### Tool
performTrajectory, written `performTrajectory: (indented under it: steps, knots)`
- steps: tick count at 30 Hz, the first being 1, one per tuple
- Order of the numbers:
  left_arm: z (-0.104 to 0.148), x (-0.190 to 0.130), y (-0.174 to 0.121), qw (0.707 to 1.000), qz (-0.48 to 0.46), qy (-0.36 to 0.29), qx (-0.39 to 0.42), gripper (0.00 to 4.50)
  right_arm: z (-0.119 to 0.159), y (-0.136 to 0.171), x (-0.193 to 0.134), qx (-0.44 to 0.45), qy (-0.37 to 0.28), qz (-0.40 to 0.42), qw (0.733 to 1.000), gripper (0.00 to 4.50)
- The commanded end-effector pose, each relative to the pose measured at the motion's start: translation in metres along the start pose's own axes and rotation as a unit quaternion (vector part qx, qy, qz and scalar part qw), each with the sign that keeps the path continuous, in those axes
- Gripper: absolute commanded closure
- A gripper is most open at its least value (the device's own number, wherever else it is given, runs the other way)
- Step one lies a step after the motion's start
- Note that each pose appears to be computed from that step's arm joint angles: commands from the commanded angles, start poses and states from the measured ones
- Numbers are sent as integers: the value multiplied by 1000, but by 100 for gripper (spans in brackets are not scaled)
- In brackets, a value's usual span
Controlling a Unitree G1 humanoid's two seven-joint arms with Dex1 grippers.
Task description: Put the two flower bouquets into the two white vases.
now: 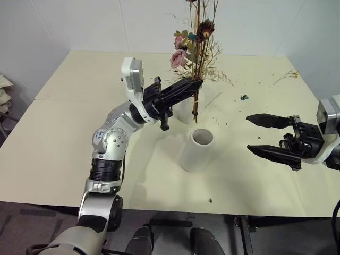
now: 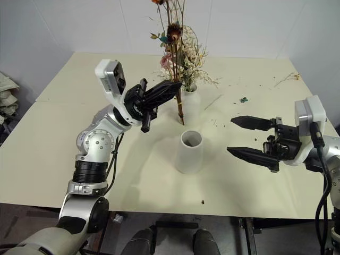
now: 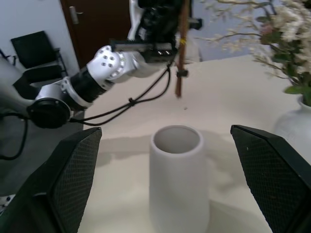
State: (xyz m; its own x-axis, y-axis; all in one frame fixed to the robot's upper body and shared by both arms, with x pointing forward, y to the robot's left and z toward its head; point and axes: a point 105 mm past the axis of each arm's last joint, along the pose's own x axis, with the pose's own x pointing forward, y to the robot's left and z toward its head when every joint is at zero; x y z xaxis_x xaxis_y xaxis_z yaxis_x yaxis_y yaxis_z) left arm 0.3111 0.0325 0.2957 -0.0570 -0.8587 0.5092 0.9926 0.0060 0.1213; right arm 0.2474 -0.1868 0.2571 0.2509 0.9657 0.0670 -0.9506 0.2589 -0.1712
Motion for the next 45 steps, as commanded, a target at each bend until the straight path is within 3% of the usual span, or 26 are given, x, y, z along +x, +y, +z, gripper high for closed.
performTrajectory:
  steps: [1, 10, 17, 20, 30, 32, 39, 45]
  knots:
    - [2, 7, -4, 1000, -19, -7, 16, 449, 3, 5, 5, -20, 2, 21, 1000, 0]
    - [-25, 11, 0, 1000, -15, -8, 20, 449, 8, -1, 12, -37, -6, 19, 999, 0]
    - [-47, 0, 1, 999, -18, 26, 8, 449, 11, -1, 12, -44, -14, 3, 999, 0]
    - [-55, -2, -2, 999, -29, 44, 4, 382, 10, -1, 11, -44, -16, -4, 999, 0]
    - [-48, 3, -4, 998, -40, 48, 25, 61, 12, -14, -27, -54, 29, -60, 996, 0]
    - [-37, -3, -3, 996, -44, 60, 43, 3, 12, -15, -30, -59, 33, -66, 996, 0]
    - [-3, -42, -5, 980, -67, 158, 96, 3, 7, -14, -33, -60, 35, -70, 995, 0]
    - [31, -66, -12, 973, -66, 200, 98, 3, 0, -19, -38, -69, 51, -79, 993, 0]
